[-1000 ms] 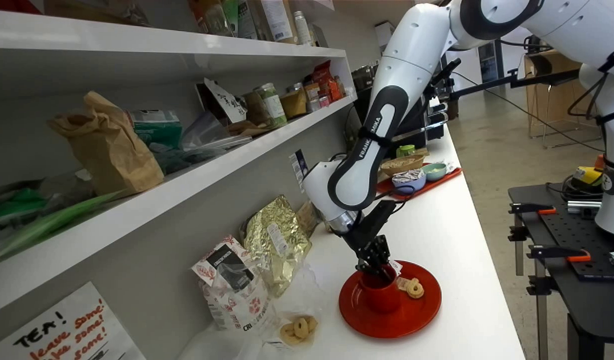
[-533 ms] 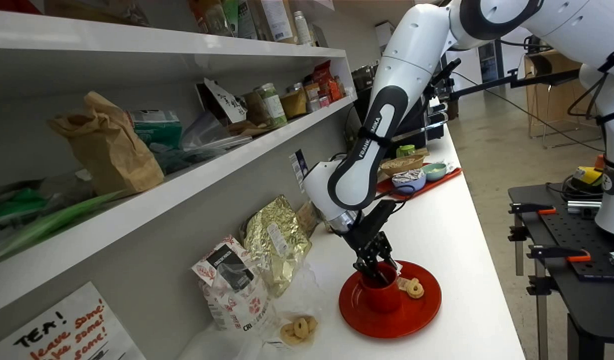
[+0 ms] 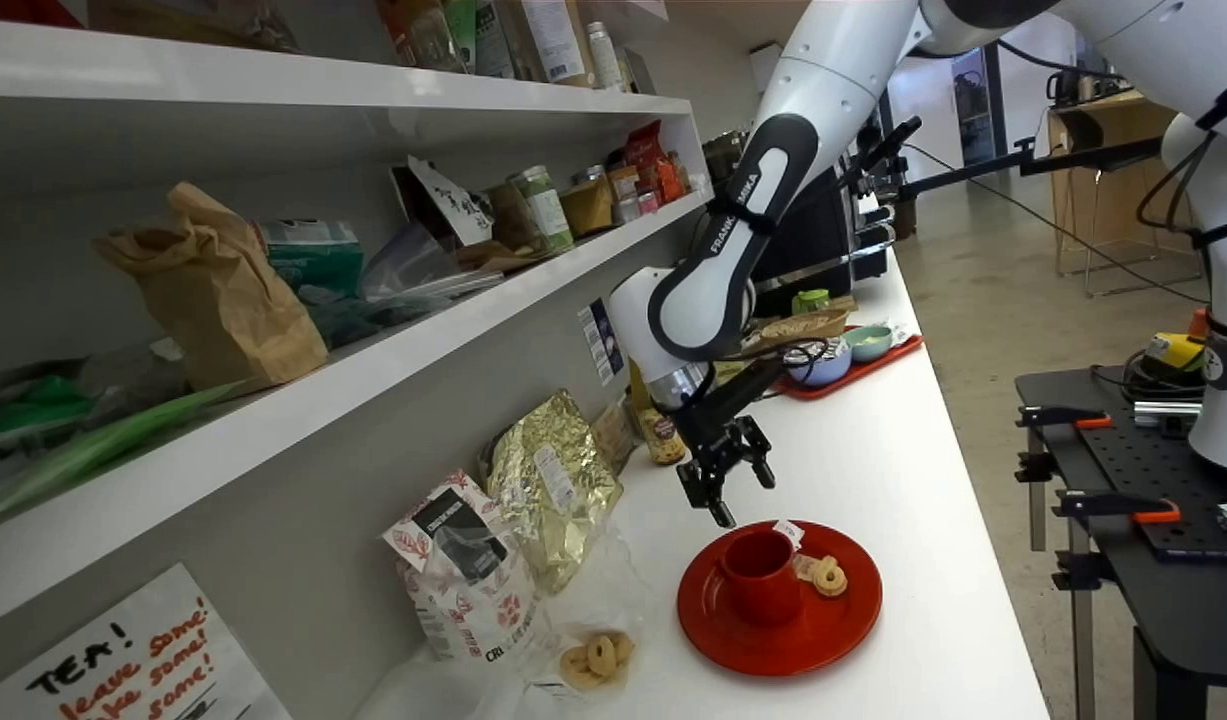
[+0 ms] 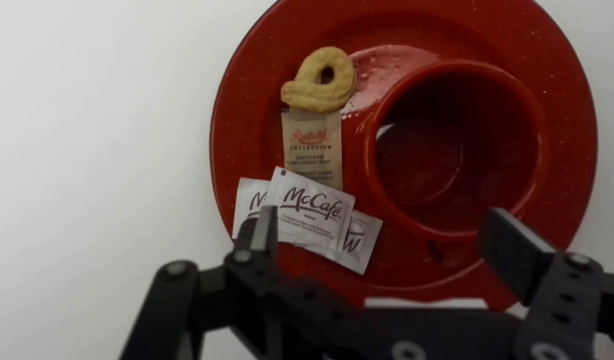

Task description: Put the orange cup on the orange plate

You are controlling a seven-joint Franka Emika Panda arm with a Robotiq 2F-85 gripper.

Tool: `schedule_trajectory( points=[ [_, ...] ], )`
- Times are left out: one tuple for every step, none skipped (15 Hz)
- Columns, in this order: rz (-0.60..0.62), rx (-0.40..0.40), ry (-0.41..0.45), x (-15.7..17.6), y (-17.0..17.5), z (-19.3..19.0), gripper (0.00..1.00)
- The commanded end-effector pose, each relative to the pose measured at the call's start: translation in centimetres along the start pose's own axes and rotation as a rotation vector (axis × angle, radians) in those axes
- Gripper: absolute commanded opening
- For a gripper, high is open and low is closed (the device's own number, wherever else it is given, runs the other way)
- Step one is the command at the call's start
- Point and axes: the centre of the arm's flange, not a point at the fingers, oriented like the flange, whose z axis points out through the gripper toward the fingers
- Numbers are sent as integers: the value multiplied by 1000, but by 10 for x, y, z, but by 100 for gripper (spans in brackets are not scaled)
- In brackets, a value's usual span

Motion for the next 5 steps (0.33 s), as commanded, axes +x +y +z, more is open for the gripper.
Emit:
schedule_trajectory(
  points=[
    [21,26,11,-3,9,-11,100],
    [28,33,16,-6,16,-18,100],
    [29,34,18,-6,17,-21,100],
    [29,33,15,-6,16,-19,100],
    [26,30,12,-6,15,-15,100]
  ],
)
